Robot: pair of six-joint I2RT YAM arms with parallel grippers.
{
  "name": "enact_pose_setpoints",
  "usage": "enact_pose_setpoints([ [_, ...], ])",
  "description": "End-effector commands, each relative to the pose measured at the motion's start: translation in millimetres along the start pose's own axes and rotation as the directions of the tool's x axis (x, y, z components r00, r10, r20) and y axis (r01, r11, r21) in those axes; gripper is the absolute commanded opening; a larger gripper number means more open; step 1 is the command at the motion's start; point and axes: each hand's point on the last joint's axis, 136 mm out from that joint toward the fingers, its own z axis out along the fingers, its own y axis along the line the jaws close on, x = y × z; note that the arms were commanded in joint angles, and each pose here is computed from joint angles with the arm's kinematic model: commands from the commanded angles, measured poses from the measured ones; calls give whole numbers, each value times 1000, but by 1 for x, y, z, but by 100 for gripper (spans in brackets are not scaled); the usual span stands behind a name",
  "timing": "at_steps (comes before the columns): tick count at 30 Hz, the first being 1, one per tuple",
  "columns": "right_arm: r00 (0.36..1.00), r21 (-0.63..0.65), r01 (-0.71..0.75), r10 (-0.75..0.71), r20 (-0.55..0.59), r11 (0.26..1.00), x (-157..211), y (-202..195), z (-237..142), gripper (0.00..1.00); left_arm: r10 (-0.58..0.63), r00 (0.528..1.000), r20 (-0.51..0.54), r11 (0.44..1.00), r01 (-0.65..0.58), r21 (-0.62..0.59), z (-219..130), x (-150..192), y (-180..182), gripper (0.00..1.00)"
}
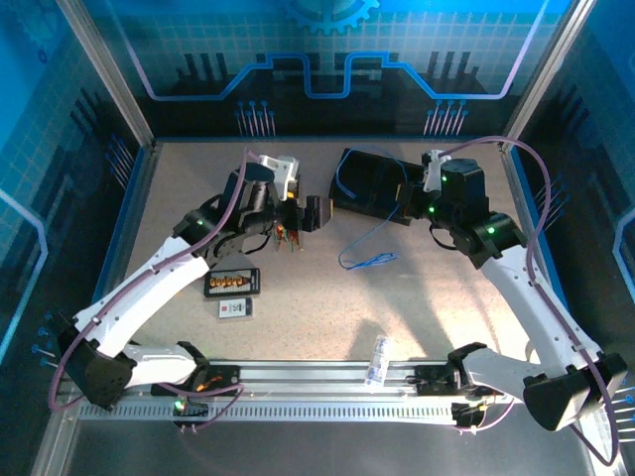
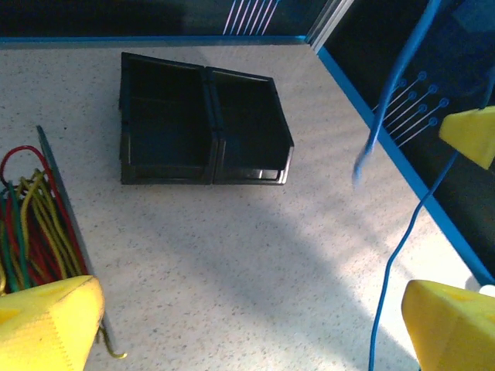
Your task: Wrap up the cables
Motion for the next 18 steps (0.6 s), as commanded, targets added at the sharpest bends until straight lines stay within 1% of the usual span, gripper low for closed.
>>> enact_pose_setpoints([
  [1, 990, -60, -141, 141, -9, 988, 0, 8, 3, 0, -99, 988, 116, 994, 92, 61, -2, -17, -10, 99],
  [4, 980, -83, -201, 201, -2, 976, 5, 12, 5, 0, -193, 973, 130, 979, 183, 89, 4, -17, -15, 99],
  [8, 972, -78, -235, 236, 0, 969, 13, 18, 8, 0, -332, 929, 164, 940, 311, 144, 22, -13, -20, 94],
  [11, 977, -44, -210, 211, 19, 977, 17, 21, 8, 0, -392, 901, 189, 913, 354, 203, 30, -16, -27, 92],
  [13, 981, -37, -190, 191, 22, 981, 21, 26, 8, 0, -403, 892, 203, 909, 364, 204, 34, -18, -28, 91],
  [14, 982, -39, -184, 185, 24, 982, 22, 28, 7, 0, -405, 892, 203, 910, 371, 185, 39, -17, -26, 88],
  [15, 982, -41, -184, 185, 27, 982, 23, 30, 6, 0, -403, 892, 204, 913, 377, 156, 42, -17, -22, 82],
  [17, 982, -51, -184, 186, 33, 982, 24, 33, 3, 0, -401, 891, 212, 916, 383, 121, 45, -16, -17, 76],
  [18, 982, -57, -181, 183, 36, 982, 24, 35, 2, 0, -400, 889, 222, 917, 384, 112, 45, -17, -14, 69],
])
